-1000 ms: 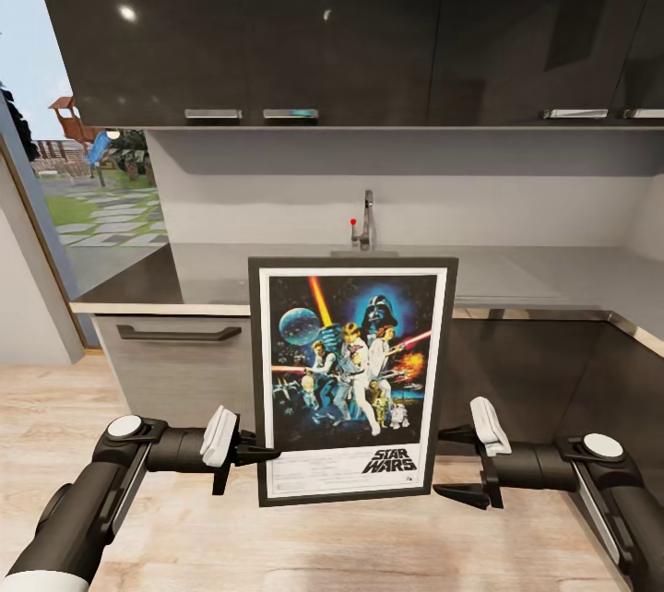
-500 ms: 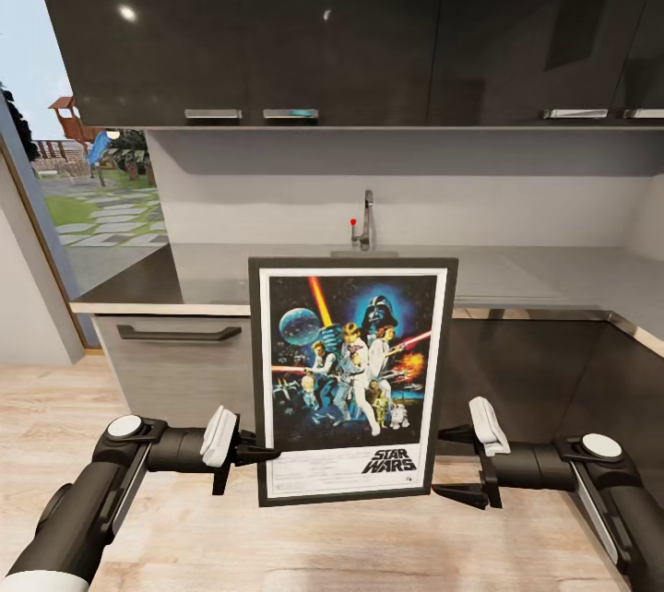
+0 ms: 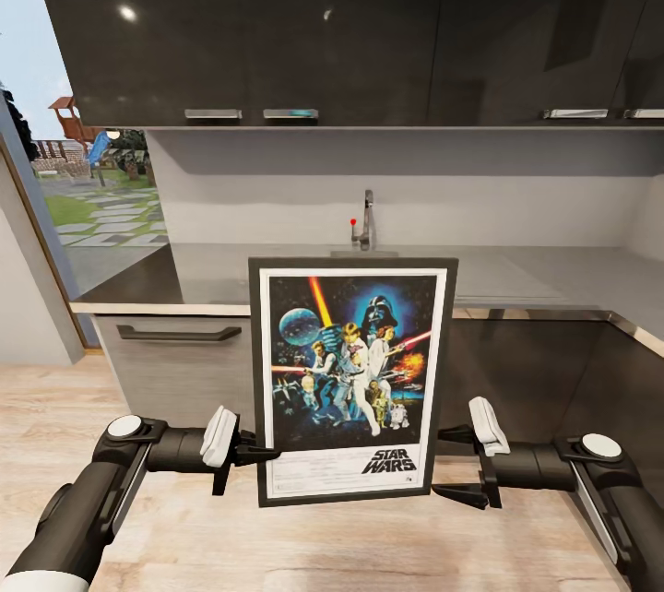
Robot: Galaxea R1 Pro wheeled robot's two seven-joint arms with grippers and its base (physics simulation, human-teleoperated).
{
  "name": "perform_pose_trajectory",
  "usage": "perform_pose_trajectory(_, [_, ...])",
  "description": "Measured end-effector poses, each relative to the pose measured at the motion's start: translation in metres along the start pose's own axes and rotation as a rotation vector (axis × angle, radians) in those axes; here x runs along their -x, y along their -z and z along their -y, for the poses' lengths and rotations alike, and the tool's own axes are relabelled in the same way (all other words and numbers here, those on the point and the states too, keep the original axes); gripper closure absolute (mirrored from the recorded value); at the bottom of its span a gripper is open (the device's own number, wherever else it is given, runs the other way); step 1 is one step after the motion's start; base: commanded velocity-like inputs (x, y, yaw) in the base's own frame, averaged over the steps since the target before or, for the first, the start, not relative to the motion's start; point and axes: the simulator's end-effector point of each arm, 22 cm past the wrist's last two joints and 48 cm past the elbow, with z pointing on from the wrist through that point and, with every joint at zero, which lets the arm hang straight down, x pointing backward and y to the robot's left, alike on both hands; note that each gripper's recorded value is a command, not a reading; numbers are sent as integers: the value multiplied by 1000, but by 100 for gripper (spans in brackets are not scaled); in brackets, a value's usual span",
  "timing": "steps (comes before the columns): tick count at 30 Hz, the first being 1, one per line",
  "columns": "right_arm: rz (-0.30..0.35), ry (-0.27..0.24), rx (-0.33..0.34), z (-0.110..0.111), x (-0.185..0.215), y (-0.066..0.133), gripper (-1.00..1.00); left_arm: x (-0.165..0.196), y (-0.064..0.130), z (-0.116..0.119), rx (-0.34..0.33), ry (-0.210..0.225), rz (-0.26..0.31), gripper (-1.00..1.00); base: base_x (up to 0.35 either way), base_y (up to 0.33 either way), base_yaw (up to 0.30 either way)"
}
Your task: Pick up the poster from the kitchen countertop and hang it on one of the wall nails in the kitchen.
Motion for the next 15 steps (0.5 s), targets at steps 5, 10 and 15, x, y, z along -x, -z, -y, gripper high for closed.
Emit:
perform_pose_trajectory(5, [1,0,0,0,0,0,-100,0,0,0,0,0,1,100,0,0,0])
perform_pose_trajectory(10, [4,-1,2,-1,1,-1,-100,0,0,0,0,0,1,100,0,0,0])
perform_pose_trajectory(15, [10,-2,6,-2,2,-5,-100,0,0,0,0,0,1,100,0,0,0])
